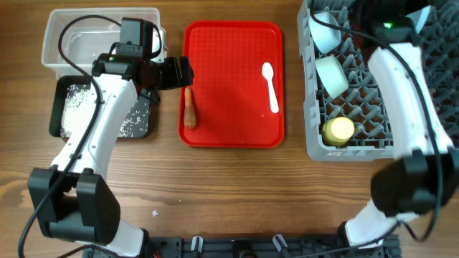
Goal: Sort waste into correct bins and load items into the dishwasher rack
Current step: 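Lift the plate and stand it upright in the grey rack, then return the right gripper to the red tray and grasp the white spoon, then carry the spoon right and lower it into the grey rack, then open the right gripper and withdraw it from the spoon, then reach the left gripper to the carrot on the red tray and grasp it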
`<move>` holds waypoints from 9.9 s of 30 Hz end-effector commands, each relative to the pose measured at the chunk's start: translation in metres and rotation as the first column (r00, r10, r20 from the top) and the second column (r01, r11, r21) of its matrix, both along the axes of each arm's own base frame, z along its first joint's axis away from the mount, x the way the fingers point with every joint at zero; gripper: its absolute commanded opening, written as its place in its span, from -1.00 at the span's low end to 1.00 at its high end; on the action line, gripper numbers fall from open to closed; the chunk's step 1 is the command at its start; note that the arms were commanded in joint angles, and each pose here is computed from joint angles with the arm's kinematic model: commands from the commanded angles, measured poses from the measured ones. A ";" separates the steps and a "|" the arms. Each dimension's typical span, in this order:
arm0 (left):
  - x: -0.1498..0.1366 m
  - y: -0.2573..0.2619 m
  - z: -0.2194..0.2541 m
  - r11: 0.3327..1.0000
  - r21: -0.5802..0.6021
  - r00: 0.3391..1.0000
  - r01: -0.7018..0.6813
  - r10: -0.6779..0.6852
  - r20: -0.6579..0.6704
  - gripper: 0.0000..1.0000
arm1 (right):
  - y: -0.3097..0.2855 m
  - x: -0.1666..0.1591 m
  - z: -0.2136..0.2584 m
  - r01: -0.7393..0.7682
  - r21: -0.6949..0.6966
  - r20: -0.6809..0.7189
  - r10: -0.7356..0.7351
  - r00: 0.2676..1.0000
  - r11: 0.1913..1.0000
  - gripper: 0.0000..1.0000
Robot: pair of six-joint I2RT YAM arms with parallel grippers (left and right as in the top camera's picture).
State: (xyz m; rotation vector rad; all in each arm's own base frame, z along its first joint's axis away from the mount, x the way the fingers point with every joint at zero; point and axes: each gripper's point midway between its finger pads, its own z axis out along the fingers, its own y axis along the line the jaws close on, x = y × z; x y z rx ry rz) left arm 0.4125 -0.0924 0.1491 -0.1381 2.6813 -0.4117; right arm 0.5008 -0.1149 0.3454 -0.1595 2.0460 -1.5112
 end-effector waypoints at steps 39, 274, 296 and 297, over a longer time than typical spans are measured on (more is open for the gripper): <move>0.001 0.003 -0.001 1.000 0.003 1.000 -0.005 0.005 0.001 1.00 | 0.050 0.048 -0.121 -0.193 0.426 0.030 0.199 0.979 0.884 1.00; -0.031 -0.046 -0.148 0.973 0.228 0.943 -0.037 0.109 -0.314 0.51 | 0.160 -0.114 -0.076 -0.344 0.939 0.333 0.289 0.898 -0.011 0.75; -0.028 -0.078 -0.097 0.972 0.217 0.979 0.089 -0.046 -0.197 0.58 | 0.160 -0.114 -0.076 -0.348 0.938 0.336 0.288 0.897 -0.012 0.77; -0.027 -0.080 -0.097 0.971 0.218 0.980 0.092 -0.050 -0.192 0.59 | 0.160 -0.114 -0.076 -0.348 0.938 0.336 0.288 0.897 -0.012 0.77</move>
